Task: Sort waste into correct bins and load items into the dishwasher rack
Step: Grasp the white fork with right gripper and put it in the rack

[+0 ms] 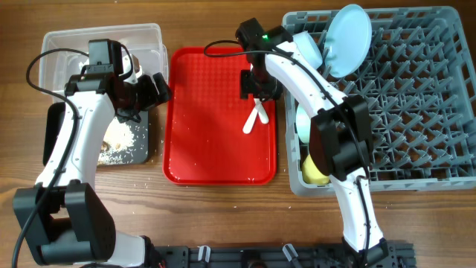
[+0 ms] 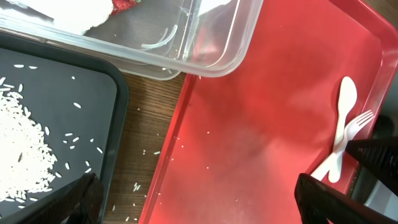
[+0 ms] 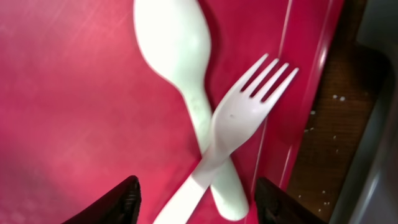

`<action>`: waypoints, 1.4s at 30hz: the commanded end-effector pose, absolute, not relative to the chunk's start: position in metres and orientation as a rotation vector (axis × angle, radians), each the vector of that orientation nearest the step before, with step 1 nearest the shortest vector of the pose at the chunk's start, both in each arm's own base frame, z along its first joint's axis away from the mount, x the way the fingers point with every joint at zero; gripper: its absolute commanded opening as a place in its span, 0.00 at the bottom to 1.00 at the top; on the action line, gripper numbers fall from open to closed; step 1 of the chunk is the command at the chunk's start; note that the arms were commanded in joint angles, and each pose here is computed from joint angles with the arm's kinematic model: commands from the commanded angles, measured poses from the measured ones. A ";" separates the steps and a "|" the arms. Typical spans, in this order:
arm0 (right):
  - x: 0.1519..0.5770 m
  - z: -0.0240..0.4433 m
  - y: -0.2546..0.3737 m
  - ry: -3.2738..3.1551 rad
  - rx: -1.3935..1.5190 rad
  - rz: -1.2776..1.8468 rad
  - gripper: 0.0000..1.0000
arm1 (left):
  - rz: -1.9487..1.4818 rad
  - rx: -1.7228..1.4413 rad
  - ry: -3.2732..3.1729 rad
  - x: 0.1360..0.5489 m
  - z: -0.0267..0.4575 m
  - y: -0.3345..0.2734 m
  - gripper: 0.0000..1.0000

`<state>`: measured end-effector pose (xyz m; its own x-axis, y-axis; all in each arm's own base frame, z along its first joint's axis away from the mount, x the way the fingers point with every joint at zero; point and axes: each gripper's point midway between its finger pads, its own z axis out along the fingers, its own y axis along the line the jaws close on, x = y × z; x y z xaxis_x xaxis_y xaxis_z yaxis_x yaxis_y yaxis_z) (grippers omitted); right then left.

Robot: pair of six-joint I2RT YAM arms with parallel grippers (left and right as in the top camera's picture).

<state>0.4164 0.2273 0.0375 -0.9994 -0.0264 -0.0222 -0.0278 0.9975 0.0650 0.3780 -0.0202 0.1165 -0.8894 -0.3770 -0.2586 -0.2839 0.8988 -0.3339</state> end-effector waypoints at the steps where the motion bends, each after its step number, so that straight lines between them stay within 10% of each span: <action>1: 0.423 0.024 0.223 3.105 0.016 0.022 0.58 | -0.391 -0.474 2.730 0.379 0.122 -0.018 1.00; 7: 0.417 -0.010 0.223 3.164 0.013 -0.018 0.57 | -0.391 -0.474 2.730 0.379 0.122 -0.018 1.00; 17: 0.409 -0.038 0.257 3.168 -0.078 0.034 0.04 | -0.391 -0.474 2.730 0.379 0.122 -0.018 1.00; 24: 0.423 0.008 0.265 3.100 -0.217 0.207 0.04 | -0.391 -0.474 2.730 0.379 0.122 -0.018 1.00; 33: 0.435 0.198 0.198 2.758 -0.352 0.314 0.04 | -0.391 -0.474 2.730 0.379 0.122 -0.018 1.00; 42: 0.386 0.217 0.041 2.950 -0.282 -0.137 0.05 | -0.391 -0.474 2.730 0.379 0.122 -0.018 1.00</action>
